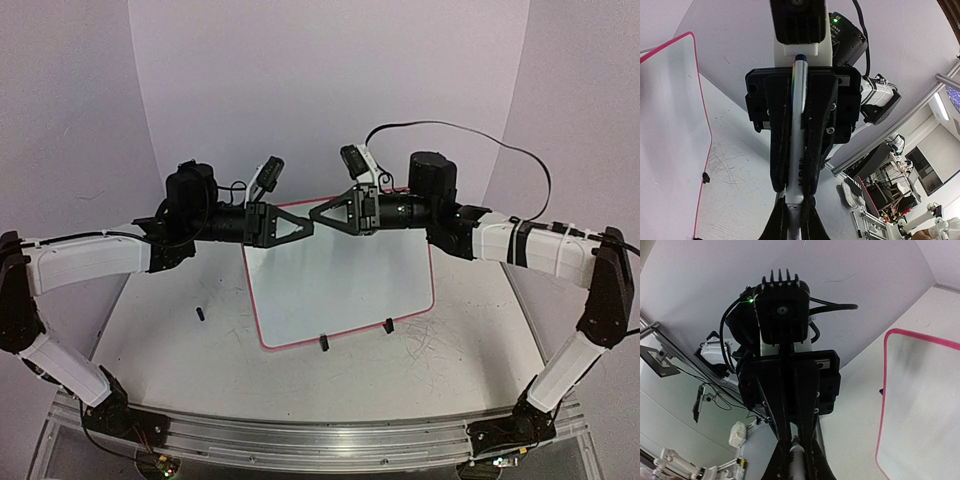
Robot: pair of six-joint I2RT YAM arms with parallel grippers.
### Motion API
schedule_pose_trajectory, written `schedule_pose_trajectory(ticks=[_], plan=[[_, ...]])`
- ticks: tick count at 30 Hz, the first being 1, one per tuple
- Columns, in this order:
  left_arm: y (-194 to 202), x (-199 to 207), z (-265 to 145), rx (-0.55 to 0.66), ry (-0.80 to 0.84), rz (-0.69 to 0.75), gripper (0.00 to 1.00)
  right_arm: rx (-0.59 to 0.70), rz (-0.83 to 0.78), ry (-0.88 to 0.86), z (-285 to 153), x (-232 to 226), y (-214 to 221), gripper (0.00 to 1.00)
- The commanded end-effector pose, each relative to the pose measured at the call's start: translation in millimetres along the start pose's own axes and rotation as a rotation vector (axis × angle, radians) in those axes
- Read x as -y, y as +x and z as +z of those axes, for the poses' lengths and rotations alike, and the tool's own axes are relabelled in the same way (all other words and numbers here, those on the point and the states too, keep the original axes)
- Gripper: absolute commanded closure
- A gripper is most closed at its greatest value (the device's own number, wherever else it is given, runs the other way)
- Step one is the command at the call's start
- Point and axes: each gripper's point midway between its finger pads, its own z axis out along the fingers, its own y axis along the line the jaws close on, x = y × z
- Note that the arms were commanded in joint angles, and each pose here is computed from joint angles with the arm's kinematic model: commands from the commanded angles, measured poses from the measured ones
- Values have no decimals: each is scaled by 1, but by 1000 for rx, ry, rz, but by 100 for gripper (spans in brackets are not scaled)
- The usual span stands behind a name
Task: Write a sentence on the whiteboard
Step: Pass from the left arm to the right, then hold the whiteboard at the center of the board.
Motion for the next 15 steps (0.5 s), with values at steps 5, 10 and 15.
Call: schedule_pose_trajectory(ticks=[5,10,15], plan=[[-21,22,-10,59,16,83,96,18,-72,-31,-2,-20,-4,100],[-26,20,-24,105,-33,95,53,136,-188,97,-22,-25,-25,100],[-35,12,-52,168,-139,82,13,292,-146,345,-67,3,-42,100]])
